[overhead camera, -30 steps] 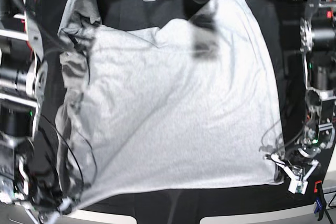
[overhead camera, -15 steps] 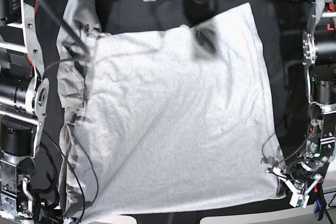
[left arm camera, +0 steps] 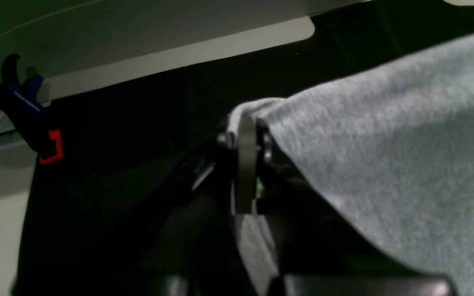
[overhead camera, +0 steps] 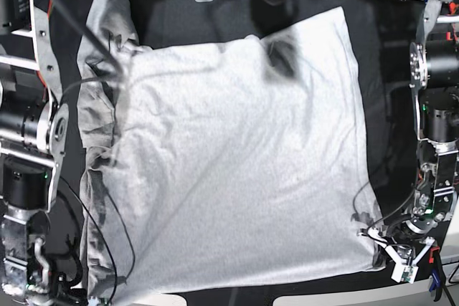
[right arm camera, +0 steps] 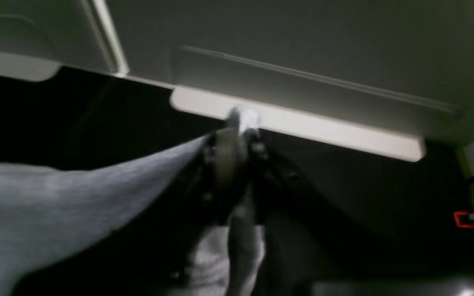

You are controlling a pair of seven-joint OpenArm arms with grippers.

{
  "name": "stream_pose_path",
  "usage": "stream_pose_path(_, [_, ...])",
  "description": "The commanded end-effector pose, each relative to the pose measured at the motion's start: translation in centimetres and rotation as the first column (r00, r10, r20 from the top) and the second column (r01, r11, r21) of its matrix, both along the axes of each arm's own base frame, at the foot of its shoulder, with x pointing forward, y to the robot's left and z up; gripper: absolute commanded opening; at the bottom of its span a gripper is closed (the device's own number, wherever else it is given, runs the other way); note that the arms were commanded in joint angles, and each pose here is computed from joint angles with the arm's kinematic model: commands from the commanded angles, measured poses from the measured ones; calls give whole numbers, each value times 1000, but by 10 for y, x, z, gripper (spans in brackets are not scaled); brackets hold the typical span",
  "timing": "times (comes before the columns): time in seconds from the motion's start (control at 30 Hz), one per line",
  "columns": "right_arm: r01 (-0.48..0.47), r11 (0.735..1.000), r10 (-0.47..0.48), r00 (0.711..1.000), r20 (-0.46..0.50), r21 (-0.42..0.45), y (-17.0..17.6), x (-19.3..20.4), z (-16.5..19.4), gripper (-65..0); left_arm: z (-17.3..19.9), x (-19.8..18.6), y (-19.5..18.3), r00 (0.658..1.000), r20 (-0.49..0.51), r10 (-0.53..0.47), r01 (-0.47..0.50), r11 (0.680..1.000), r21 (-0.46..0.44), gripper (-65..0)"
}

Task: Layout the t-shirt on the table in an organized manner, then fold the t-shirt properly
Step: 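Release the hem corners and hold both grippers beside the flat shirt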

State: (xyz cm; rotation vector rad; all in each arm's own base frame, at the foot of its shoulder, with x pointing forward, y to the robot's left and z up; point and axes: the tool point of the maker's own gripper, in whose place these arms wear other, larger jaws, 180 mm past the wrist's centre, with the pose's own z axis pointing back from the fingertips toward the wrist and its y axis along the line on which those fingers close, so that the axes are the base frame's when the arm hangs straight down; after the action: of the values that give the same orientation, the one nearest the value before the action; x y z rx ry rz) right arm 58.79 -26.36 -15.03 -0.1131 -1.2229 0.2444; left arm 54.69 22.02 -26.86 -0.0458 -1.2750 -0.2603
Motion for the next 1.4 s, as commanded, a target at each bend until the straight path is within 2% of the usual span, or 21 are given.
stream_pose_path(0.0, [5, 1000, -6, 995, 101, 8, -4, 7, 39, -426, 35, 12, 4, 996, 86, 8, -7, 1000, -9, -650])
stream_pose_path(0.07, [0, 1000, -1, 993, 116, 11, -2, 6, 36, -312, 35, 12, 4, 996, 89, 9, -7, 1000, -22, -650])
stream_pose_path(0.1, [5, 1000, -6, 993, 120, 14, -3, 6, 34, -296, 37, 12, 3, 996, 92, 11, -8, 999, -38, -650])
stream_pose_path(0.23, [58, 998, -60, 992, 110, 23, -12, 4, 23, -297, 41, 13, 2, 994, 104, 18, -9, 996, -90, -650])
stream_pose_path(0.47, [55, 998, -59, 993, 103, 38, -11, 4, 23, -297, 40, 13, 2, 994, 104, 18, -9, 996, -85, -650])
stream_pose_path(0.7, [68, 994, -67, 998, -18, 90, -9, -2, 2, -297, 52, 14, 1, 986, 168, 16, 0, 995, -97, -650])
stream_pose_path(0.87, [77, 993, -72, 995, -66, 86, -10, -6, -6, -297, 58, 14, 2, 977, 215, -5, 11, 1000, -23, -650])
stream_pose_path(0.9, [79, 993, -73, 995, -75, 84, -10, -6, -7, -297, 61, 15, 3, 973, 230, -7, 11, 1000, -17, -598])
stream_pose_path(0.97, [82, 993, -74, 993, -91, 82, -10, -7, -10, -298, 69, 16, 8, 962, 273, 13, -12, 1000, -7, -435])
stream_pose_path(1.03, [84, 993, -76, 992, -104, 80, -10, -8, -12, -298, 74, 18, 18, 953, 296, 67, -69, 998, -5, -349])
stream_pose_path(1.13, [86, 993, -77, 991, -112, 79, -11, -9, -13, -298, 76, 18, 28, 944, 306, 120, -126, 992, -1, -343])
stream_pose_path(1.27, [86, 993, -77, 991, -113, 79, -11, -9, -13, -298, 76, 18, 31, 944, 305, 122, -129, 992, 3, -343])
stream_pose_path(1.37, [87, 993, -77, 990, -117, 79, -11, -9, -14, -298, 67, 17, 35, 958, 254, 133, -140, 990, 10, -343])
